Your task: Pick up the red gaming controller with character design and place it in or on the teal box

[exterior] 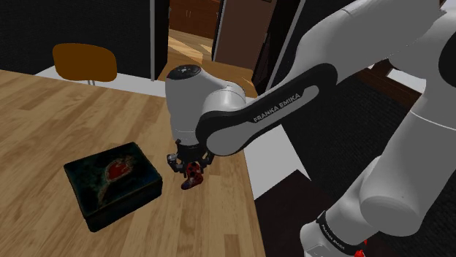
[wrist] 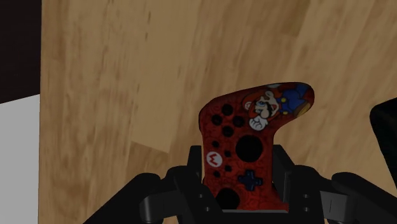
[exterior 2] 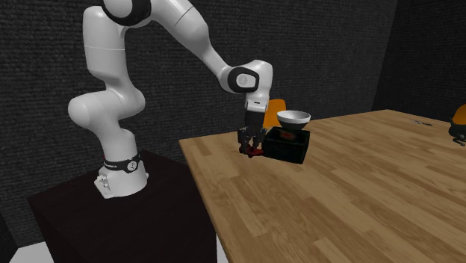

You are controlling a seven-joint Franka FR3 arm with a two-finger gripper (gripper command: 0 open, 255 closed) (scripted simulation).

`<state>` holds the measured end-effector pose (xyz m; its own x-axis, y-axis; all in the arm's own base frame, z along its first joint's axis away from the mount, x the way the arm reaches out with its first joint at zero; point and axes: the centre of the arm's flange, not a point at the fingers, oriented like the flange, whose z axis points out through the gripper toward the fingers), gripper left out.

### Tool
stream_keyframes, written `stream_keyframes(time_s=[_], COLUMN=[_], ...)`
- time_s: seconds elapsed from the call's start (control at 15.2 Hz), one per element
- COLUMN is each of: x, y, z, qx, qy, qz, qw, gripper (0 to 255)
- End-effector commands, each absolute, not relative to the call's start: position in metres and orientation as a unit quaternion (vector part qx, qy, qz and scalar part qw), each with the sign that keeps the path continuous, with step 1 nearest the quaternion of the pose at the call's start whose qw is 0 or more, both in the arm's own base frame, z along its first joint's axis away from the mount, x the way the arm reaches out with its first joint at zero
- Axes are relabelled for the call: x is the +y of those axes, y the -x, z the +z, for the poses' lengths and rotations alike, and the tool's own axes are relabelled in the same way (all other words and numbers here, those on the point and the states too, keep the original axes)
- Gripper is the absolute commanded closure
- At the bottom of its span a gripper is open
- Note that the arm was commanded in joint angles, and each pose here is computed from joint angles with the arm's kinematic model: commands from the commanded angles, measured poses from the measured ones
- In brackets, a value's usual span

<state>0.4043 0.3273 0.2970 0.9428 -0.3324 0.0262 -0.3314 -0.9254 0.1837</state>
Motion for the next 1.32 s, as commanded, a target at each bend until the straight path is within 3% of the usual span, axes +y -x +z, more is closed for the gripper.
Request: stream_keyframes(time_s=[0.0, 1.25], x=[0.326, 0.326], y=[-0.404, -0.404], z=[0.307, 0.408], qx=[-0.169, -0.169], qy=[-0.981, -0.981], qz=[-0.003, -0.003], qw=[0.093, 0.093], gripper=[255, 255])
